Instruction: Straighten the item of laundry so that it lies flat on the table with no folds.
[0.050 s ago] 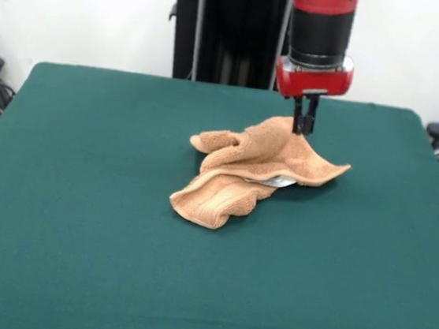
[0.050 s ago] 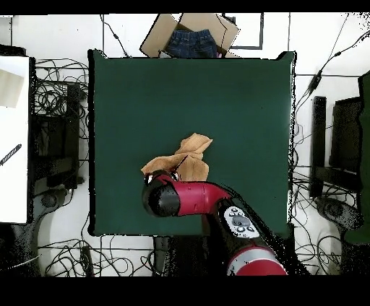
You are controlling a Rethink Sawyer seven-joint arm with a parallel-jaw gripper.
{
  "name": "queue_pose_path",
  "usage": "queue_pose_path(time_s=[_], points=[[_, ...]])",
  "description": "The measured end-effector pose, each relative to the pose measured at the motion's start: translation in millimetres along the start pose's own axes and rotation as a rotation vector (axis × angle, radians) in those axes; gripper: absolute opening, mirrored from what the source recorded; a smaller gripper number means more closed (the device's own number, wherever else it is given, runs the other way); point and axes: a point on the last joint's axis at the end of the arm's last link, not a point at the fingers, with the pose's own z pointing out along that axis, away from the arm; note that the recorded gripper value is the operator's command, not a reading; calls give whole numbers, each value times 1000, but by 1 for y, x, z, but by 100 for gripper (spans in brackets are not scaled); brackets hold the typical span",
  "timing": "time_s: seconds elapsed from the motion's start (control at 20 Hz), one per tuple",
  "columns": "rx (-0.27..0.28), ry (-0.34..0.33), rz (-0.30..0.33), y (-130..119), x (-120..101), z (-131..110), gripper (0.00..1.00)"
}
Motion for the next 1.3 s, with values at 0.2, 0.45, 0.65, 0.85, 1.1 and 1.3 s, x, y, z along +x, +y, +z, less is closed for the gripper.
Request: queue_pose_path(time_s=[0.2, 0.45, 0.65, 0.85, 1.1, 1.3], points=[[-1, -1, -13, 3, 5, -7, 100], [-2, 3, -10, 2, 10, -10, 100], [-5, 12, -9, 3, 15, -10, 100], [-8, 20, -10, 5, 19, -11, 100], [-8, 29, -21, 9, 19, -16, 100], [-11, 77, -42, 17, 21, -24, 100]])
